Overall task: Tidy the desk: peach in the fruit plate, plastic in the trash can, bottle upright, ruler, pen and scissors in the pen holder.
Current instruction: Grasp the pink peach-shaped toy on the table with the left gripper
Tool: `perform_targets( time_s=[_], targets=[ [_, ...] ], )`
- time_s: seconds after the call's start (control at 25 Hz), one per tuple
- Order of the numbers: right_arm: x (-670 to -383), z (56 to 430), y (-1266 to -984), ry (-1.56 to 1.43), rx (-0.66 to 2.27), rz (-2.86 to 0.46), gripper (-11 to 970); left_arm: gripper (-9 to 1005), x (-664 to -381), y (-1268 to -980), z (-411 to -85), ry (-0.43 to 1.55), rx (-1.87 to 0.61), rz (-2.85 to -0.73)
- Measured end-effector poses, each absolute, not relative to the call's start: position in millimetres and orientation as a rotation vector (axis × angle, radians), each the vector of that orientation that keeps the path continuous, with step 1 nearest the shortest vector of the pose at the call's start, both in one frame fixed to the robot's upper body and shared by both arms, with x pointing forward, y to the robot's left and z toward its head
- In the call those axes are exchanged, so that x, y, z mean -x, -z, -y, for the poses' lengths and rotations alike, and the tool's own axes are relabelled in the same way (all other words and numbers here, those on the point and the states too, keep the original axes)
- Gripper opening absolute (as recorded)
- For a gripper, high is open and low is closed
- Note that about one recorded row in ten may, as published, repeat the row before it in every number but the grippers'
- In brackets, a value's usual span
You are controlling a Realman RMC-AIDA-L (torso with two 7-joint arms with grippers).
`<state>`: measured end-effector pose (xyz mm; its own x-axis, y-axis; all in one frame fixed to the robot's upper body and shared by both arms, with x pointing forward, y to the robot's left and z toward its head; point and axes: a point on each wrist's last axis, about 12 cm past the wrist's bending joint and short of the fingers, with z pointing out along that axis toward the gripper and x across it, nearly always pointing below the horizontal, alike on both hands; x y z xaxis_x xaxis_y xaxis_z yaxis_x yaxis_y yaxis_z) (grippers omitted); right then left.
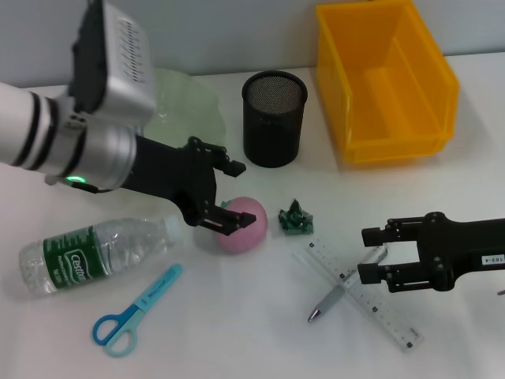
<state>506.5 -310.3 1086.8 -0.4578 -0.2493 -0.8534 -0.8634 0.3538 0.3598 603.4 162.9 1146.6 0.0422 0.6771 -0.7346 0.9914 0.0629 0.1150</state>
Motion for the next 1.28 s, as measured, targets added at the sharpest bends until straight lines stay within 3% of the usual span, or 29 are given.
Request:
perform_targets(
  time_s=[0.4, 1.28],
  targets=[
    [-508.0, 309.4, -1087.7, -1.098, 0.980, -1.905, 704, 762, -602.1, -1122.1, -141.1, 0.500, -1.761, -1.761],
    [-506.7, 310.0, -1086.6, -1.099, 0.975, -1.909, 703, 755, -603.6, -1106.8, -139.5, 0.449, -1.752, -1.809]
  ],
)
